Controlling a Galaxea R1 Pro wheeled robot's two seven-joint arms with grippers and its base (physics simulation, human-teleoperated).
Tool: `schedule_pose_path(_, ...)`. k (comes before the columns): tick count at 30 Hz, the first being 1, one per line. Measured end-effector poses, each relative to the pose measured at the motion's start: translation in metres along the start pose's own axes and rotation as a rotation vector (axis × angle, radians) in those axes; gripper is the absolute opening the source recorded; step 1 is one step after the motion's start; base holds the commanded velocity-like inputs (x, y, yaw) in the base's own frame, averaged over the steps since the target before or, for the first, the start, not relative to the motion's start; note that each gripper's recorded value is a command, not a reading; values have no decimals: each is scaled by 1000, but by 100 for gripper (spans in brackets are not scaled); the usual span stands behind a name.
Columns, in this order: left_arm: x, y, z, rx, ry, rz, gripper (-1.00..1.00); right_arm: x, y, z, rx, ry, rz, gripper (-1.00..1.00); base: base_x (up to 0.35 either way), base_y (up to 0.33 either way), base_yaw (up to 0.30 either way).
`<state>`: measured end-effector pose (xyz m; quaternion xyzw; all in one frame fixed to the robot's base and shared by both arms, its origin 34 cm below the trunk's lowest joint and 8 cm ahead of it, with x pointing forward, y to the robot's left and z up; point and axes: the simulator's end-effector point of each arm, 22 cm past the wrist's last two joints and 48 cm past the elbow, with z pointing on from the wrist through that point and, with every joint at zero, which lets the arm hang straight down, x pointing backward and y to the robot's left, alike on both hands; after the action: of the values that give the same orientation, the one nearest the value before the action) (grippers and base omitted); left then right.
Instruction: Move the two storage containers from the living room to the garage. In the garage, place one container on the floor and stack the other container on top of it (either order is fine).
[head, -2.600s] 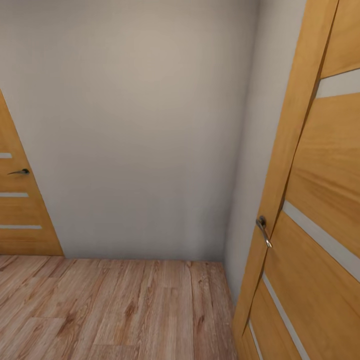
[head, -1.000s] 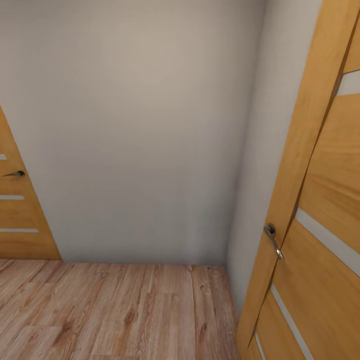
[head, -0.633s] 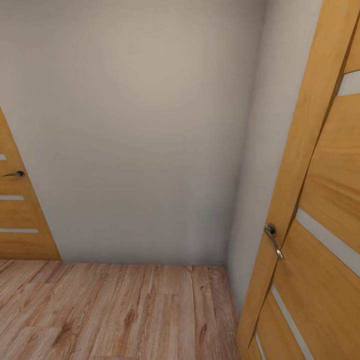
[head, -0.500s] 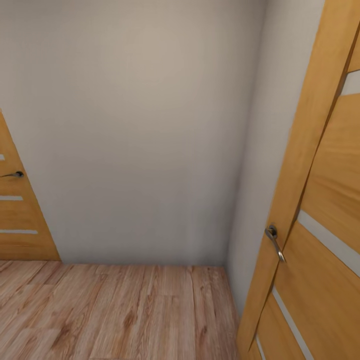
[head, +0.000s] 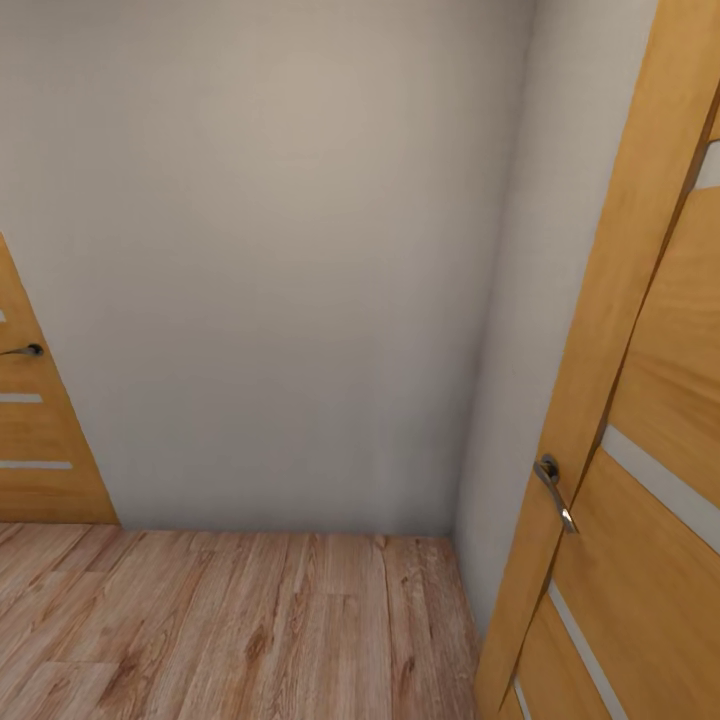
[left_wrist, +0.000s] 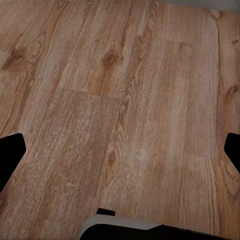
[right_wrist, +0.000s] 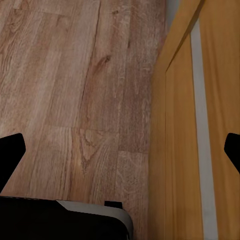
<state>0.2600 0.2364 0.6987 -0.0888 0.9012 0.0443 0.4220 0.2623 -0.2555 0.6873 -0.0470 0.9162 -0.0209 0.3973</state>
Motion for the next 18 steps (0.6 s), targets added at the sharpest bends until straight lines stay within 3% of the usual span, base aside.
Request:
schedule_pose_path(5, 0, 0, 0, 0, 0, 0, 100, 0, 1, 0, -2, 0, -1, 100, 25, 0, 0)
schedule_pose_path(12, 3, 2, 0, -2, 13, 4, 100, 0, 0, 0, -1, 0, 0, 100, 223, 0, 0)
schedule_pose_path(18, 7, 2, 0, -3, 32, 6, 100, 0, 0, 0, -1, 0, 0, 100, 32, 0, 0)
